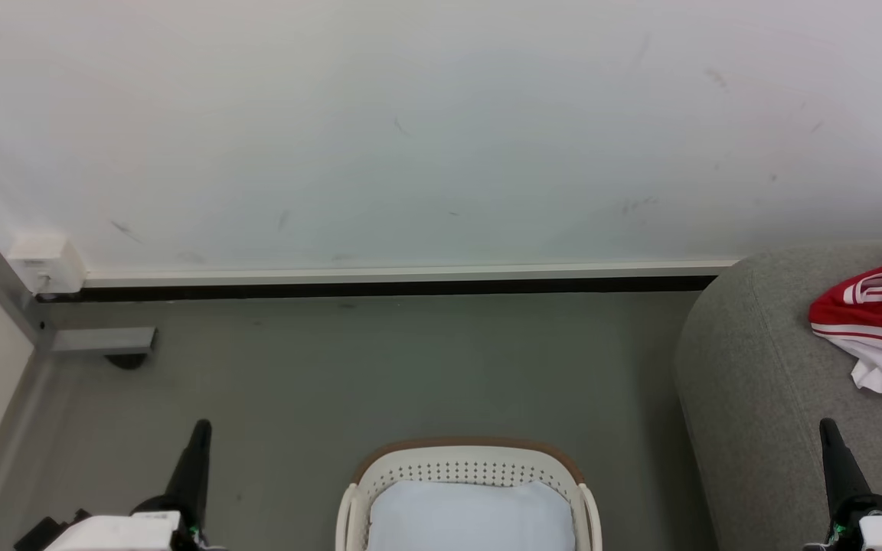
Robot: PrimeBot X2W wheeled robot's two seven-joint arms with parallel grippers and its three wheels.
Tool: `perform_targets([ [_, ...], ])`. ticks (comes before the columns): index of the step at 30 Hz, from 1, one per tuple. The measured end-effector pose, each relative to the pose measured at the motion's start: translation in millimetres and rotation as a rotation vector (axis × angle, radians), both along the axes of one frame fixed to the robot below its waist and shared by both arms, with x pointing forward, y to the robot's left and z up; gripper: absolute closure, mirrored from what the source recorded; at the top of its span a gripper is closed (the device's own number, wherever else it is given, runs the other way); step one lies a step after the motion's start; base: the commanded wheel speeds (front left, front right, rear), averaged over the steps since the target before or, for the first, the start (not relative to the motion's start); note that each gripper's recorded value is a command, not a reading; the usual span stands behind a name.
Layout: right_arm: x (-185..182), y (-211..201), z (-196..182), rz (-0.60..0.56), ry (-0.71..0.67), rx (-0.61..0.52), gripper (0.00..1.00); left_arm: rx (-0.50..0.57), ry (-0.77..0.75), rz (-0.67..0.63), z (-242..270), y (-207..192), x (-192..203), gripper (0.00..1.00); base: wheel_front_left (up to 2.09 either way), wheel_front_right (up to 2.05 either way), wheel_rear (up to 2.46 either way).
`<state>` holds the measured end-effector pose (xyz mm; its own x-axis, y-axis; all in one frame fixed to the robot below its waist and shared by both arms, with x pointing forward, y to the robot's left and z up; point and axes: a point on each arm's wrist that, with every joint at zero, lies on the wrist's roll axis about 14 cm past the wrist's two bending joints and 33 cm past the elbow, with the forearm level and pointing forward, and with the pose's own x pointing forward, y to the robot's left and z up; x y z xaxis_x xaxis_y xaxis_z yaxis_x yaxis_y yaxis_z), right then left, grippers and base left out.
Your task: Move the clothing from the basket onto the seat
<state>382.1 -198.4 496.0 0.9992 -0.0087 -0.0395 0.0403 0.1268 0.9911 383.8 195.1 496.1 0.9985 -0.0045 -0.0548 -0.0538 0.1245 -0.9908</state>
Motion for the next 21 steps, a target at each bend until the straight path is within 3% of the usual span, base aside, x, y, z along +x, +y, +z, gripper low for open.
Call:
perform_targets([
  [21, 5.1, 0.1, 7.2, 0.007, -0.028, 0.135, 1.0, -0.122, -0.044, 0.009, 7.9, 5.0, 3.8, 1.0, 0.0, 0.0, 0.0],
])
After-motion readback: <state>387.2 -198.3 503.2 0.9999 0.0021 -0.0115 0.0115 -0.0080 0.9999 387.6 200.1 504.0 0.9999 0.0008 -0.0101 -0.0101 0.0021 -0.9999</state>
